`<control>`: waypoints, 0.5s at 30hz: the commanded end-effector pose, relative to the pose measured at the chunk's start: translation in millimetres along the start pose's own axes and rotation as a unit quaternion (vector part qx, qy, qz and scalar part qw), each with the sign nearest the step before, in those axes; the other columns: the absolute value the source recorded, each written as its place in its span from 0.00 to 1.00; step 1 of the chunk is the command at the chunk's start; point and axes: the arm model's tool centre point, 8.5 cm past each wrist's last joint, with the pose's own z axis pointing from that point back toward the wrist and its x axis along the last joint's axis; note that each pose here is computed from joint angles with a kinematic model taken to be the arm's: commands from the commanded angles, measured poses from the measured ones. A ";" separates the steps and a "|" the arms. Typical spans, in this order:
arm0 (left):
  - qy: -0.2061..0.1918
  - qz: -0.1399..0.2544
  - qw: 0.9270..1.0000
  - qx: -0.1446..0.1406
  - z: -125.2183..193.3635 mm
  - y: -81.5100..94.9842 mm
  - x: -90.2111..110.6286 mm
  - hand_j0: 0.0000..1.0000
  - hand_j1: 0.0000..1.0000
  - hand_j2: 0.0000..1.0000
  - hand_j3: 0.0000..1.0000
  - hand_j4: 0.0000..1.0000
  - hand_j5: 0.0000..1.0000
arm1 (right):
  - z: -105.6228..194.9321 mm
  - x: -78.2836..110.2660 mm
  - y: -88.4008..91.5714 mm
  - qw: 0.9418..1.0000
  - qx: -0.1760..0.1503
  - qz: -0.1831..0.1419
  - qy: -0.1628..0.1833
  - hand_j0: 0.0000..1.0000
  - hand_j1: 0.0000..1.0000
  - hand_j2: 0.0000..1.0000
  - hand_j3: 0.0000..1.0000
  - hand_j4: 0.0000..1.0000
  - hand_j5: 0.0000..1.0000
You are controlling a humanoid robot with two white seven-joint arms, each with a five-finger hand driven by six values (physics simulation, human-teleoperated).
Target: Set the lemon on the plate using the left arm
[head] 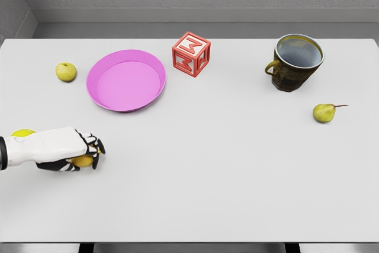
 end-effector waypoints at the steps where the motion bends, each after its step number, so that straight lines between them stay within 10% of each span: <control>1: 0.001 0.001 1.000 0.004 1.2 2.3 -0.7 0.43 0.43 0.43 0.43 0.43 0.43 | 0.0 0.1 0.0 1.000 0.000 0.000 0.000 1.00 1.00 1.00 1.00 1.00 1.00; 15: 0.011 -0.021 0.999 0.026 6.1 26.8 -6.5 0.42 0.42 0.42 0.42 0.42 0.42 | 0.0 0.1 0.0 1.000 0.000 0.000 0.000 1.00 1.00 1.00 1.00 1.00 1.00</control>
